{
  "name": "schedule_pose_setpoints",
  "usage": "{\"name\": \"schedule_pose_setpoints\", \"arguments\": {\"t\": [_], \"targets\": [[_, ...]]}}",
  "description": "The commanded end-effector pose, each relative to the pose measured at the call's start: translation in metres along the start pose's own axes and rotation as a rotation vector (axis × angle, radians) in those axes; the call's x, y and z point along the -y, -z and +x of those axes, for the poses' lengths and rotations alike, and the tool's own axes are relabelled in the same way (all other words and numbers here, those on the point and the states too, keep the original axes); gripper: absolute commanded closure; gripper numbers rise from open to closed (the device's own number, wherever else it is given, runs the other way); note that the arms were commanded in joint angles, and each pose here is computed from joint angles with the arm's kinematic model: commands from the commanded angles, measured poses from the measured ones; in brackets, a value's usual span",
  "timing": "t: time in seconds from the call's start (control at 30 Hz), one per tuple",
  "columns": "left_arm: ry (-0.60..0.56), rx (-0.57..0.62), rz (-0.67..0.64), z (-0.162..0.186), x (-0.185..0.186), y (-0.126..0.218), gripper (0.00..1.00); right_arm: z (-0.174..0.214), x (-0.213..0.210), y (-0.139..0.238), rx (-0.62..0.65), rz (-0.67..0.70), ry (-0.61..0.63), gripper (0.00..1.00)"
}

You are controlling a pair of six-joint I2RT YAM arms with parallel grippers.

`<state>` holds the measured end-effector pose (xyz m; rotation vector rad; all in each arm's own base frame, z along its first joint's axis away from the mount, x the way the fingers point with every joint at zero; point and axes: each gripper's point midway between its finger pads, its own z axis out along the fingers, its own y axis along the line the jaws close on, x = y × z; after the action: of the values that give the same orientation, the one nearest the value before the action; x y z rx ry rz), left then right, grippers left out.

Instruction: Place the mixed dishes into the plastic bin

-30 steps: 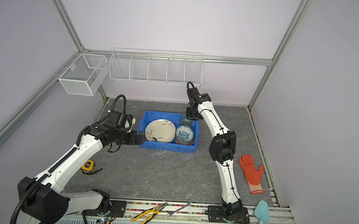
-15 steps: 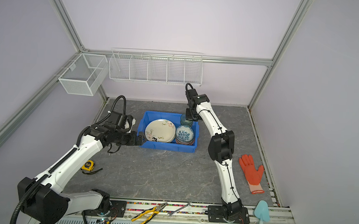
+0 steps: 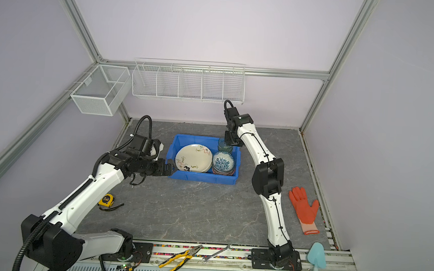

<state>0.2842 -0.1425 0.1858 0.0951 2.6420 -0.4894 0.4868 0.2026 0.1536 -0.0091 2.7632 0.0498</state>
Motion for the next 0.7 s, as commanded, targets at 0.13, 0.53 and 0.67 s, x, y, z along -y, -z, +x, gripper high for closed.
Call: {"name": "schedule_pose_setpoints", "arguments": {"t": [0.13, 0.53, 0.67], "targets": [[0.014, 0.056, 0.027, -0.021, 0.009, 0.01, 0.01, -0.004, 0.014, 0.088, 0.142, -0.023, 0.001, 0.48], [0.025, 0.082, 0.025, -0.034, 0.012, 0.011, 0.0, 0.059, 0.051, 0.142, 0.183, -0.039, 0.007, 0.24], [0.033, 0.183, -0.092, -0.051, -0.009, 0.017, 0.0, 0.087, 0.07, 0.147, 0.184, -0.004, -0.008, 0.12]]}}
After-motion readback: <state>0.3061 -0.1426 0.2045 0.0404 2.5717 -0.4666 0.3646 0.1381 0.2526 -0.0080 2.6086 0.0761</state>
